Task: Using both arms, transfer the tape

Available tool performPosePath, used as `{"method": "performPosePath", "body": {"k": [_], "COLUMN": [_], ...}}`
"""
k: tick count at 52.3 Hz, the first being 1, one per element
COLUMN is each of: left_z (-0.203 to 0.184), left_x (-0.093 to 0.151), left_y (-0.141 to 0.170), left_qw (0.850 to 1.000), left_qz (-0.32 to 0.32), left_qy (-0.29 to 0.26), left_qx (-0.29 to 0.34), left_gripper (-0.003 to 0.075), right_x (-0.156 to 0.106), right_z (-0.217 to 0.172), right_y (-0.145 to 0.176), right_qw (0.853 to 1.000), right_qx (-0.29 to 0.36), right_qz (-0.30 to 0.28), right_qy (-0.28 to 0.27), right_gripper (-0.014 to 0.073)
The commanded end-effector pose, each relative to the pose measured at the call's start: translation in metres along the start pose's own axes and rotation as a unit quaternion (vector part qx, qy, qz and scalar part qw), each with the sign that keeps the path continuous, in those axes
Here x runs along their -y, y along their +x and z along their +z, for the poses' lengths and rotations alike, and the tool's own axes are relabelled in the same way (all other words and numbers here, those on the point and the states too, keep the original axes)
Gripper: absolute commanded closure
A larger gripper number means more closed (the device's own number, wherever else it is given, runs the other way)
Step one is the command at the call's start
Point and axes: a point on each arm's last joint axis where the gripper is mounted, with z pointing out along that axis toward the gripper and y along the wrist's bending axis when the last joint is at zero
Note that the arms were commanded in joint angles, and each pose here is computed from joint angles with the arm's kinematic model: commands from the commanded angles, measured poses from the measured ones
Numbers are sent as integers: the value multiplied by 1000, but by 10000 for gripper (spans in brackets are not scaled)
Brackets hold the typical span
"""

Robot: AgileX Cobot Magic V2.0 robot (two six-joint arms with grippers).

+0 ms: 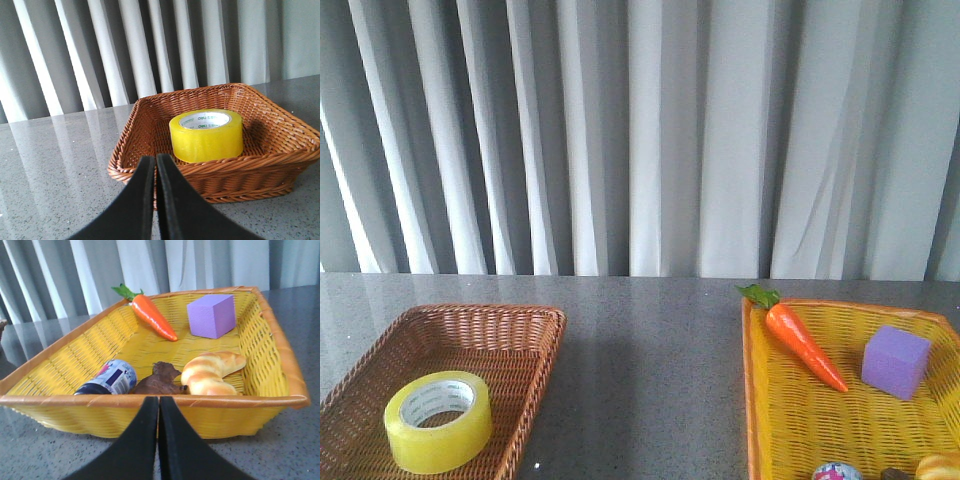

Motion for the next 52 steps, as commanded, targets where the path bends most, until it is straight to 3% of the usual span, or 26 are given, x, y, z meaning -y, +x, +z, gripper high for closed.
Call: {"method": "performPosePath", "body": {"k": [1, 12, 18, 52], "left_z": [-3, -3, -3, -3], "left_x": [-4, -4, -4, -4], "left_y": [-14, -14, -14, -14], "left_qw": [999, 999, 999, 999], "left_qz": [-3, -3, -3, -3], "left_qy": [-16, -16, -16, -16], "left_qx": [49, 49, 49, 49], "left_gripper": [726, 726, 726, 726], "right_x": [1, -1, -1, -1], "right_z": [0, -1, -1, -1], "right_y": [-4, -12, -12, -12], "right_qw": [999, 997, 996, 996], "right_qx": [35, 78, 79, 79], "right_qz": [0, 11, 41, 40], "right_qy": [7, -6, -8, -8], "right_gripper": [600, 600, 600, 600]}}
